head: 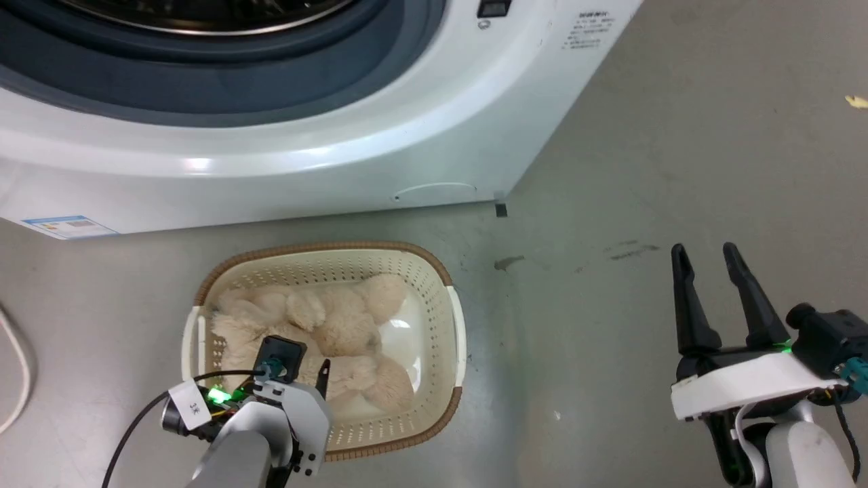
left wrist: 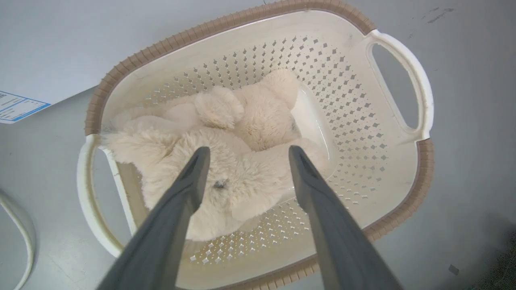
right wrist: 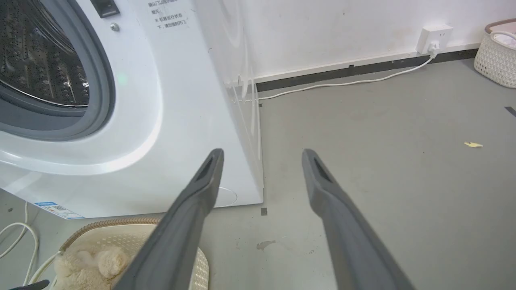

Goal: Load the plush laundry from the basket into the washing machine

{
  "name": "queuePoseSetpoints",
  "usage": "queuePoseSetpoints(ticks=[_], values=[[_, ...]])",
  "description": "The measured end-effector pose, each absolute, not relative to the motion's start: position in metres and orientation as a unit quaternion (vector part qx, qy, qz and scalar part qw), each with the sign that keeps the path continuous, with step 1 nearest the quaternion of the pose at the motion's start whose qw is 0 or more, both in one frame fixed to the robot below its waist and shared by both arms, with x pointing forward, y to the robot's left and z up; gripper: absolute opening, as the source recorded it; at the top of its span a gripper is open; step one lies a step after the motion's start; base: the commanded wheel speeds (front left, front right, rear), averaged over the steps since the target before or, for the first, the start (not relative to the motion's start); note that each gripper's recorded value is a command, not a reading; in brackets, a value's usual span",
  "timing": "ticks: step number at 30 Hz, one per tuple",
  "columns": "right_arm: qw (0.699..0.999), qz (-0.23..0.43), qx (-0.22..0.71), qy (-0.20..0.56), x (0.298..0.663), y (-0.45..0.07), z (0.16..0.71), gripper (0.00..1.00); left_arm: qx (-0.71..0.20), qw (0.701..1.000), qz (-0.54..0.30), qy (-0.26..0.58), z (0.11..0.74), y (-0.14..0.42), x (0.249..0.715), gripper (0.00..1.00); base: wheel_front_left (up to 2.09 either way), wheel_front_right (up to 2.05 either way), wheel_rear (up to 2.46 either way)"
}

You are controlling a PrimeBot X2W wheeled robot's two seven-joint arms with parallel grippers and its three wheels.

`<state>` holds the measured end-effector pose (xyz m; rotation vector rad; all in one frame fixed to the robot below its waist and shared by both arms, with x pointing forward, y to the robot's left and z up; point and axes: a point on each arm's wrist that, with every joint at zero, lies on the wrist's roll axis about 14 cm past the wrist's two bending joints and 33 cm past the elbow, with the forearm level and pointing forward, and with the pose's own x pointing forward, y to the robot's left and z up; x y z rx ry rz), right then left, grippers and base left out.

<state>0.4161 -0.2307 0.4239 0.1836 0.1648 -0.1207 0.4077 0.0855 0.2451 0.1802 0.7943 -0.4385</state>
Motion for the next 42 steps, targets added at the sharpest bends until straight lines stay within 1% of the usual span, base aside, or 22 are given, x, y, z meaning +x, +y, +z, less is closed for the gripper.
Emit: queuePoseSetpoints(ticks=[8, 22, 29, 37, 39, 42], values=[[0.988, -0.076, 0.096, 0.089, 0.416, -0.24, 0.413, 1.0, 0.105, 0.872, -0.245, 0.41, 0.222, 0.075, 0.404, 1.0, 0.0, 0.0, 0.0], [0.984, -0.102, 0.106, 0.102, 0.42, -0.254, 0.392, 1.0, 0.145, 0.822, -0.301, 0.461, 0.18, 0.067, 0.394, 1.0, 0.0, 0.0, 0.0], [0.981, -0.116, 0.107, 0.114, 0.421, -0.262, 0.377, 1.0, 0.158, 0.81, -0.304, 0.475, 0.159, 0.071, 0.408, 1.0, 0.0, 0.0, 0.0], [0.977, -0.132, 0.109, 0.128, 0.425, -0.271, 0.357, 1.0, 0.141, 0.813, -0.306, 0.475, 0.139, 0.059, 0.433, 1.0, 0.0, 0.0, 0.0], [0.974, -0.141, 0.111, 0.141, 0.424, -0.274, 0.345, 1.0, 0.147, 0.804, -0.312, 0.485, 0.127, 0.055, 0.437, 1.0, 0.0, 0.0, 0.0], [0.973, -0.143, 0.11, 0.145, 0.423, -0.276, 0.341, 1.0, 0.16, 0.791, -0.309, 0.503, 0.119, 0.055, 0.434, 1.0, 0.0, 0.0, 0.0]])
